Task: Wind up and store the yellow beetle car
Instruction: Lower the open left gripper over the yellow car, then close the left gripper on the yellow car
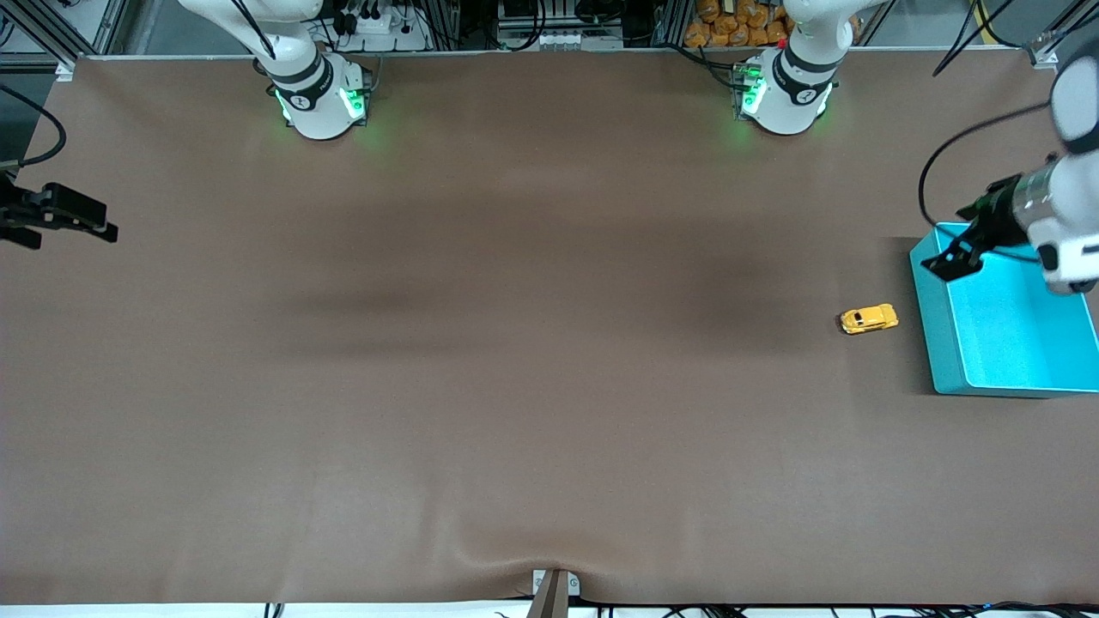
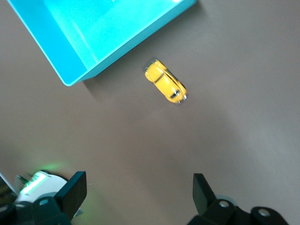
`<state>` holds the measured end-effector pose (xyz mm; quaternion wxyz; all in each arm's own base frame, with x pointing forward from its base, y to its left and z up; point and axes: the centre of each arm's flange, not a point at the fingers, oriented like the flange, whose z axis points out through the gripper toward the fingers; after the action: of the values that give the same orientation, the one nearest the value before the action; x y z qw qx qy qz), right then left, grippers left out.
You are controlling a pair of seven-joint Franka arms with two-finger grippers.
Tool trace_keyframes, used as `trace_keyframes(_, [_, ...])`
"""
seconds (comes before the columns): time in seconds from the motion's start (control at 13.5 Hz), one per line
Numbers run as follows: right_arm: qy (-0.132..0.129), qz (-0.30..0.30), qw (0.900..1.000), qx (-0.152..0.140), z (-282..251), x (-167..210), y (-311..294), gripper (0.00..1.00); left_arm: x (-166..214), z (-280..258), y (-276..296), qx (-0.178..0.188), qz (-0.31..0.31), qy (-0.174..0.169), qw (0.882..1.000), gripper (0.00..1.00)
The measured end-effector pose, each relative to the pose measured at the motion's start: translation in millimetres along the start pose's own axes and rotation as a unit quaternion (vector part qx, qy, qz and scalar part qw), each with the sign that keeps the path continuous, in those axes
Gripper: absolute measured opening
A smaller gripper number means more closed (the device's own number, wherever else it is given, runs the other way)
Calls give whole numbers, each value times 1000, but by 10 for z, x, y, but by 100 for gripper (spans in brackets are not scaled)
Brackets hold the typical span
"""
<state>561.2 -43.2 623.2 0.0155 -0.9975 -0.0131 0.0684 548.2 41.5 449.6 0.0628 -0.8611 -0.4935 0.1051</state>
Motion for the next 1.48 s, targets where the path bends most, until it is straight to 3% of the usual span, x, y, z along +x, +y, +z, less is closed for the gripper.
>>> trace_keyframes(0.37, [-3, 33, 999, 0, -74, -89, -21, 100, 194, 763, 249, 19, -121, -32, 992, 100])
trace_keyframes(0.82, [-2, 35, 999, 0, -79, -91, -20, 100, 132, 1716, 280, -34, -181, -2, 983, 100])
trace_keyframes(0.96, [-2, 36, 999, 0, -79, -91, -20, 100, 106, 1938, 262, -25, -200, 36, 979, 100])
trace_keyframes(1.19, [-2, 36, 999, 0, -80, -91, -18, 100, 64, 2292, 327, 2, -238, 127, 963, 100])
trace_keyframes(1.48, [6, 35, 999, 0, -98, -75, -21, 100, -44, 2603, 462, -2, -247, 139, 959, 100])
